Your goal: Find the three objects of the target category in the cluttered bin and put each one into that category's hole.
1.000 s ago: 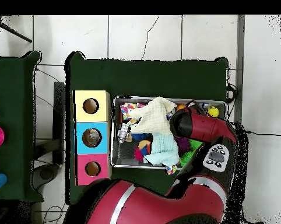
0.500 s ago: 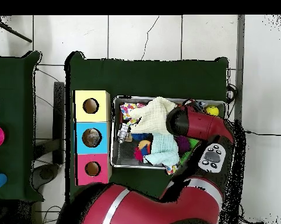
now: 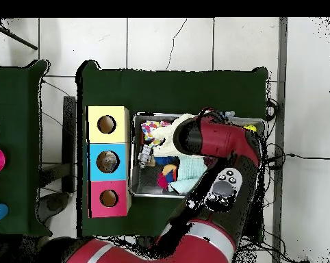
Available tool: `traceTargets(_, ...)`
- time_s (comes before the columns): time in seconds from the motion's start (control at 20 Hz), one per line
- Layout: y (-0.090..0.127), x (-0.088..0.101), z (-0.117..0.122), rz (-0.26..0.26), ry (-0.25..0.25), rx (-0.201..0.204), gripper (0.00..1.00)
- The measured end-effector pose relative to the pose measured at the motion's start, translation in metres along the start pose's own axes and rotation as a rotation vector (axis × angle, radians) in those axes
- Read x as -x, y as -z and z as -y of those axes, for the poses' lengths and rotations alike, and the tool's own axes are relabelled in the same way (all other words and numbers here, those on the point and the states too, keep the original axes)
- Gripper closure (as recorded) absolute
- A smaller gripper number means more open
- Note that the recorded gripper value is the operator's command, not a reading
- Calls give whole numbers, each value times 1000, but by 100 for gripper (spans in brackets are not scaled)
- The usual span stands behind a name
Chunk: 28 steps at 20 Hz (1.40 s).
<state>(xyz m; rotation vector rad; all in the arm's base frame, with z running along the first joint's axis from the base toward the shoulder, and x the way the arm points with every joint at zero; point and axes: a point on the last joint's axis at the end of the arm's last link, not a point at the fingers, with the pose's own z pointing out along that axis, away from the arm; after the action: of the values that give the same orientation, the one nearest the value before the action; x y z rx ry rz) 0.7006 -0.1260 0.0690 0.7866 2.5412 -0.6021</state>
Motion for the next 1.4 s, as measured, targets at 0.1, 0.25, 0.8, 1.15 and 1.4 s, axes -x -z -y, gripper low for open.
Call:
traceTargets(0.1,16,9,-6,20,3,7,100)
traceTargets(0.25,25,14,-7,26,0,11,100)
traceTargets(0.8,87,30,12,-200,-97,-68,100)
traceTargets(1.15,125,34,10,-346,-167,-56,100)
traceTargets(1.4,134,46,-3,-269,-179,18,100)
